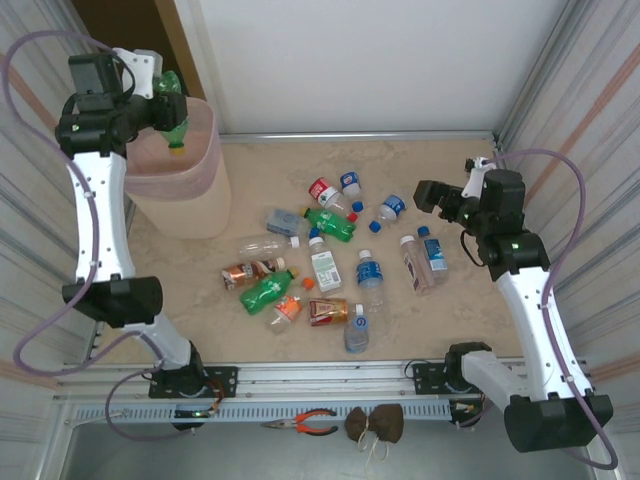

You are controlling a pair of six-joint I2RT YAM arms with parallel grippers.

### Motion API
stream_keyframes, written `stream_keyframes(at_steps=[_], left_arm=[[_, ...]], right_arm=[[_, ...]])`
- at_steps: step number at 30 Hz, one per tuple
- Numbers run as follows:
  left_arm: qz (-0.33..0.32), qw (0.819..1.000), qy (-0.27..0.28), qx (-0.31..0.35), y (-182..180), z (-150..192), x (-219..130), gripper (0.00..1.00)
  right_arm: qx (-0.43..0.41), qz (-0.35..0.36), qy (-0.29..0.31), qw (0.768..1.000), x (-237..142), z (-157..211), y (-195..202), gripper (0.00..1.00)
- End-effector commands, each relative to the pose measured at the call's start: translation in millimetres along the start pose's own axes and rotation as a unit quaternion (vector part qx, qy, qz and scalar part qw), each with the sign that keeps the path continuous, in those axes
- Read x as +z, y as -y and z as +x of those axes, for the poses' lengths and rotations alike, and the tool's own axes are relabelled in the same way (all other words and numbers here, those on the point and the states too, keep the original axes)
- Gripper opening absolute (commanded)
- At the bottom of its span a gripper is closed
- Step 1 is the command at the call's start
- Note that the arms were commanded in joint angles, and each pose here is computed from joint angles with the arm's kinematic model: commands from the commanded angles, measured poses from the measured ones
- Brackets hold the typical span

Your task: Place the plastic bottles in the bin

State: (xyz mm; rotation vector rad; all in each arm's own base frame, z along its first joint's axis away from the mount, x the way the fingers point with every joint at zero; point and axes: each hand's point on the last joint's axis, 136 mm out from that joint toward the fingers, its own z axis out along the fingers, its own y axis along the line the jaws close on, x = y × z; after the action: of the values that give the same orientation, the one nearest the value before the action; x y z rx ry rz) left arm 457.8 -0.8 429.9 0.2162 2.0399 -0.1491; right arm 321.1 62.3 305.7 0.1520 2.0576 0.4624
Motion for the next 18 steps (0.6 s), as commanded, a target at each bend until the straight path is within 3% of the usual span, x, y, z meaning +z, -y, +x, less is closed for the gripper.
stream_keyframes(at_steps=[1,9,18], left_arm=[[-0.006,0.999,-0.030,0.011,-9.9,13.3,16.6,0.41],[0.013,0.993,-0.120,-0.006,-16.8,74.7,69.7,0.40],[0.031,0.974,-0.223,-0.031,-18.0,150.0,106.4,0.41]], right_arm=[[-0.012,0.001,0.006,1.000,-3.6,-7.3,-4.8,0.99],[-0.014,0.006,0.001,1.000,-0.2,-0.1,-1.9,0.99],[-0.011,0.006,-0.002,1.000,2.8,7.4,0.4,0.99]])
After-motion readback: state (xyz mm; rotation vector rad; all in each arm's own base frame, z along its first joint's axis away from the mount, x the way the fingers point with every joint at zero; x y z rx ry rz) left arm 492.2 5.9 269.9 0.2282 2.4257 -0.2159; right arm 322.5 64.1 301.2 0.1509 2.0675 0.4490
